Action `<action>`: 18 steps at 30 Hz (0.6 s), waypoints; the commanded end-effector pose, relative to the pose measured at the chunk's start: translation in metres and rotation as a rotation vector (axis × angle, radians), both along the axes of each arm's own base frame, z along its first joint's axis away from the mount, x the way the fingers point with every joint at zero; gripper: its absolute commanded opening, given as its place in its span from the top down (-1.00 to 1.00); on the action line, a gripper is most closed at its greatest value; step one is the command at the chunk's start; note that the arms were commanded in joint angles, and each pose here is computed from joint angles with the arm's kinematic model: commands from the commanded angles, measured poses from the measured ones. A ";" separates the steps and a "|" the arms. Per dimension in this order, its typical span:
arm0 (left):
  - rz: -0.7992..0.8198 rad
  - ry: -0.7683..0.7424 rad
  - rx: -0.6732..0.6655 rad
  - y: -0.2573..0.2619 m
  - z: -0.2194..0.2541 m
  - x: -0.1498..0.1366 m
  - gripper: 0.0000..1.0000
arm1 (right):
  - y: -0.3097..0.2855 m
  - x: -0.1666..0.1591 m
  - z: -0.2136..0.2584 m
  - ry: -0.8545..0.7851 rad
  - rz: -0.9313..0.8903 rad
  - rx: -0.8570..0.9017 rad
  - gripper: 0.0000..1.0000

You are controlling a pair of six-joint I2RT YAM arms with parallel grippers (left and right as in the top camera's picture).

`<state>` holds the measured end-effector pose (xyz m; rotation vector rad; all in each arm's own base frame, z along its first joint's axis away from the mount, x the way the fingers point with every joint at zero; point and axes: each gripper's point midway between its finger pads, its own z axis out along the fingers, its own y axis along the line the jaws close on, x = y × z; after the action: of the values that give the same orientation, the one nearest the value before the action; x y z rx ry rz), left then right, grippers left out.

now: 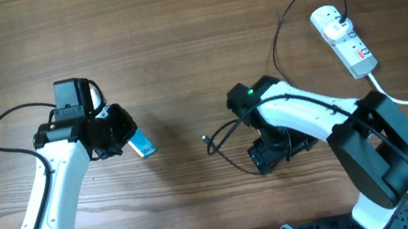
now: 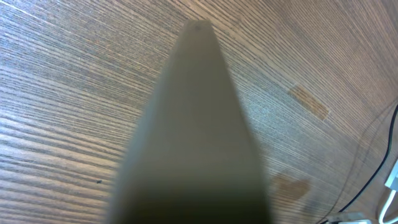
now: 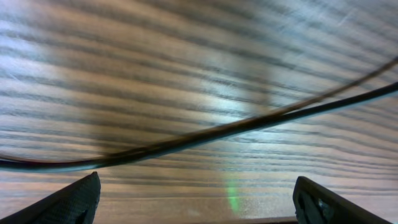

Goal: Plug charger to phone and switch on socket
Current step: 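Lower the right gripper over the black cable's USB-C plug on the table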

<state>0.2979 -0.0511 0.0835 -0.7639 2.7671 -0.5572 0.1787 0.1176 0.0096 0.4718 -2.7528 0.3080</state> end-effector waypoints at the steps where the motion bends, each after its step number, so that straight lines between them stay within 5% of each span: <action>1: 0.004 0.000 -0.023 -0.003 0.001 0.000 0.92 | 0.028 0.036 0.010 -0.092 0.000 0.092 -0.84; 4: 0.004 0.008 -0.023 -0.003 0.001 -0.001 0.92 | 0.070 0.059 0.006 -0.149 0.096 0.312 -0.05; 5: 0.004 0.008 -0.023 -0.003 0.001 -0.001 0.92 | 0.080 0.071 0.005 -0.201 0.099 0.353 0.38; 6: 0.004 0.007 -0.023 -0.003 0.001 -0.001 0.92 | 0.090 0.084 0.004 -0.252 0.120 0.393 0.44; 8: 0.005 0.001 -0.023 -0.003 0.001 0.000 0.92 | 0.114 0.088 0.006 -0.257 0.236 0.540 0.38; 10: -0.060 -0.039 -0.096 -0.017 0.009 0.004 0.92 | 0.134 0.081 0.009 -0.233 0.318 0.662 0.08; 14: -0.217 -0.172 -0.302 -0.054 0.037 0.015 0.92 | 0.140 0.078 -0.002 -0.231 0.349 0.664 -0.16; 18: -0.280 -0.267 -0.411 -0.070 0.059 0.025 0.92 | 0.133 0.082 -0.007 -0.263 0.346 0.586 -0.18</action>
<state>0.3234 -0.1030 0.1229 -0.4560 2.6125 -1.0275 0.2630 0.2578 0.0149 1.1320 -2.9779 -0.5053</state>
